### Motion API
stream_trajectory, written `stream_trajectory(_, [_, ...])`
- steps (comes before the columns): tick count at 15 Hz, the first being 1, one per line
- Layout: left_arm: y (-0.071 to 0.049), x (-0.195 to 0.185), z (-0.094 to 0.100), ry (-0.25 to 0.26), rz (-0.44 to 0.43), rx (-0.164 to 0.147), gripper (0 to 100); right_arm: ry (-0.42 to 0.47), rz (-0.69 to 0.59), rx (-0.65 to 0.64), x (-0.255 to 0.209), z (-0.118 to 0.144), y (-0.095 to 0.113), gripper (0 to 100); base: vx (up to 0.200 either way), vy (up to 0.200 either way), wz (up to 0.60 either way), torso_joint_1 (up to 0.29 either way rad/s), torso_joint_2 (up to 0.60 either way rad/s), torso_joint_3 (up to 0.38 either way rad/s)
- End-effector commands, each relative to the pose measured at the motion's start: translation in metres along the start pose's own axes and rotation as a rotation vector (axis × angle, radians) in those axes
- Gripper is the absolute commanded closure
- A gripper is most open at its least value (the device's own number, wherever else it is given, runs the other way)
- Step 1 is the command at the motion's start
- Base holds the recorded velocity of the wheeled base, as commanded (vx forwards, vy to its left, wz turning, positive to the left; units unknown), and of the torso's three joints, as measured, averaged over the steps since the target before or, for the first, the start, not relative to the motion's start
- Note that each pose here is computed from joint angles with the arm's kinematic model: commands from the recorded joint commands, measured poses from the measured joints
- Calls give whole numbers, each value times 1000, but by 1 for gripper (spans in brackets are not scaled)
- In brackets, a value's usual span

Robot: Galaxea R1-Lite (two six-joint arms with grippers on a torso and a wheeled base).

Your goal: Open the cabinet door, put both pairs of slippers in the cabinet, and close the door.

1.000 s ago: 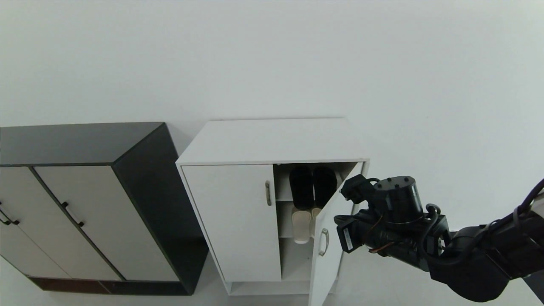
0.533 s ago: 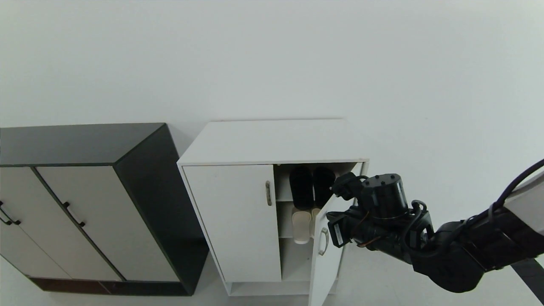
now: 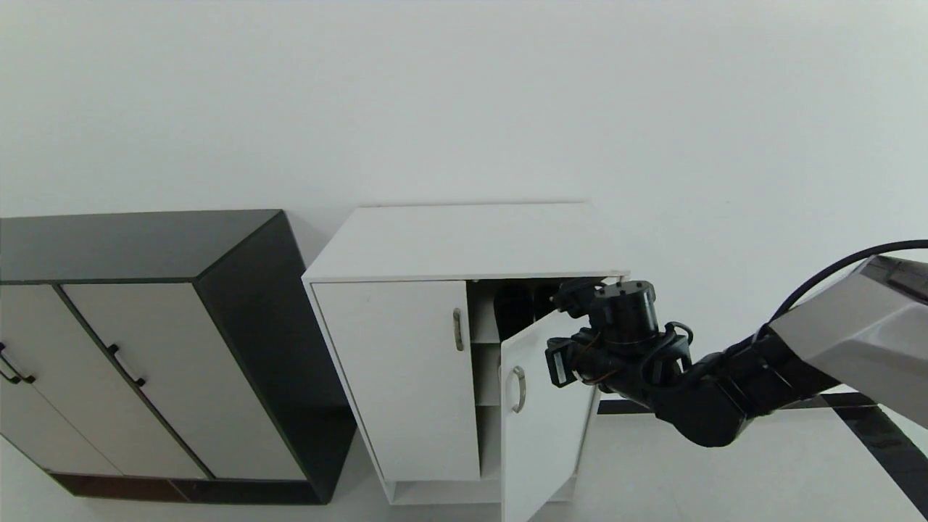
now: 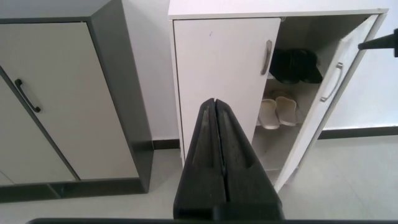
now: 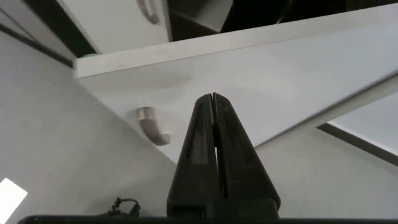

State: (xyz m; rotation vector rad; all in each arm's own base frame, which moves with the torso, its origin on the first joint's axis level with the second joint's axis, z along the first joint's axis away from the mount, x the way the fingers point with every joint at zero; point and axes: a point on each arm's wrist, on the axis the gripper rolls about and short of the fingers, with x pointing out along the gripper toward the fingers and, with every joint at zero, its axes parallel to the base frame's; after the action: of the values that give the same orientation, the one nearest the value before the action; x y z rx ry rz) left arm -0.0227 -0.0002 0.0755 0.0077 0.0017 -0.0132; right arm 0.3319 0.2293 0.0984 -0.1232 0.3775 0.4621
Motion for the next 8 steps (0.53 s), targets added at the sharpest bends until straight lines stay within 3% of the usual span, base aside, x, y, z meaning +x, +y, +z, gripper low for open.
stream_trajectory(1, [0, 0, 0, 0, -1, 0, 100, 5, -22, 10, 20, -5, -8, 100, 0, 0, 0, 0, 0, 0])
stream_trajectory(8, [0, 0, 0, 0, 2, -2, 100, -62, -76, 40, 63, 4, -31, 100, 0, 0, 0, 0, 0, 0])
